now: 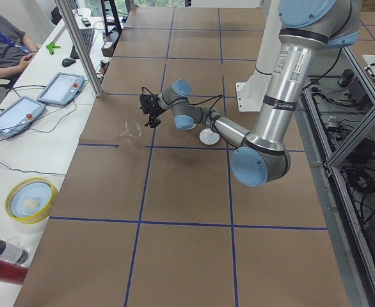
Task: Remove funnel from cup
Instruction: 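Carry the funnel farther from the robot and set it down, then move the left gripper down to the white lid beside the mug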
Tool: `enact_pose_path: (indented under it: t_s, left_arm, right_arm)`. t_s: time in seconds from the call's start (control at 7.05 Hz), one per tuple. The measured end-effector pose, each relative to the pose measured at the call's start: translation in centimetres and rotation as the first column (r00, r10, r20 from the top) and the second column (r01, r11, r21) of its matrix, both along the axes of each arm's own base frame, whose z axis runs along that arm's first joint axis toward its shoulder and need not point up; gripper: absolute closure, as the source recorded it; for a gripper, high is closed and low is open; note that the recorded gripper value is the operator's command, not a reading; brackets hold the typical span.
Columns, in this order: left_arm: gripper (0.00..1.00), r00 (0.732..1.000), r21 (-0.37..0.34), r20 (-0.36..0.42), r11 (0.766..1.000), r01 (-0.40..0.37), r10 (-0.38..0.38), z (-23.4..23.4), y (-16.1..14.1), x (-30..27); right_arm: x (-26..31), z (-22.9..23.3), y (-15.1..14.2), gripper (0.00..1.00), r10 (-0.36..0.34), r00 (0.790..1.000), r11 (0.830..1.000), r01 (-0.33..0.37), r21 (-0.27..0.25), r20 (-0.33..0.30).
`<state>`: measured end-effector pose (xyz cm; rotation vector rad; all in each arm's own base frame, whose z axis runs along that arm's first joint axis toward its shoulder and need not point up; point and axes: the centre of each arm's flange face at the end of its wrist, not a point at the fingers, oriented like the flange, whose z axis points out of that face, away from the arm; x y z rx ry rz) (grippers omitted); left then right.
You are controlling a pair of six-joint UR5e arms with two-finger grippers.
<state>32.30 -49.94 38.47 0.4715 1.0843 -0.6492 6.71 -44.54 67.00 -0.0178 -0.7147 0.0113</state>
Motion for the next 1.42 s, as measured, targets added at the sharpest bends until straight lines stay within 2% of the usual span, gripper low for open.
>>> enact_pose_path:
  t_s: [0.14, 0.43, 0.71, 0.85, 1.14, 1.28, 1.42]
  left_arm:
    - [0.00, 0.994, 0.016, 0.042, 0.994, -0.105, 0.104, 1.8, 4.8, -3.9]
    - [0.00, 0.953, -0.001, 0.095, 0.958, -0.288, 0.287, 3.9, 11.9, -7.3]
    - [0.00, 0.880, -0.043, 0.115, 0.887, -0.459, 0.461, 4.5, 16.2, -5.4]
    - [0.00, 0.843, -0.083, 0.123, 0.852, -0.516, 0.523, 4.0, 17.8, -3.6]
    - [0.00, 0.794, -0.190, 0.145, 0.804, -0.563, 0.590, 2.0, 19.0, 1.1]
    - [0.00, 0.782, -0.234, 0.147, 0.789, -0.568, 0.606, 0.4, 19.0, 3.8]
    - [0.00, 0.778, -0.262, 0.153, 0.784, -0.563, 0.609, -0.8, 19.0, 5.9]
  right_arm:
    - [0.0, 0.0, 0.0, 0.00, 0.000, 1.000, 1.000, 0.000, 0.000, 0.000]
    - [0.0, 0.0, 0.0, 0.00, 0.000, 1.000, 1.000, 0.000, 0.000, 0.000]
    - [0.0, 0.0, 0.0, 0.00, 0.000, 1.000, 1.000, 0.000, 0.000, 0.000]
    - [0.0, 0.0, 0.0, 0.00, 0.000, 1.000, 1.000, 0.000, 0.000, 0.000]
    - [0.0, 0.0, 0.0, 0.00, 0.000, 1.000, 1.000, 0.000, 0.000, 0.000]
    - [0.0, 0.0, 0.0, 0.00, 0.000, 1.000, 1.000, 0.000, 0.000, 0.000]
    - [0.0, 0.0, 0.0, 0.00, 0.000, 1.000, 1.000, 0.000, 0.000, 0.000]
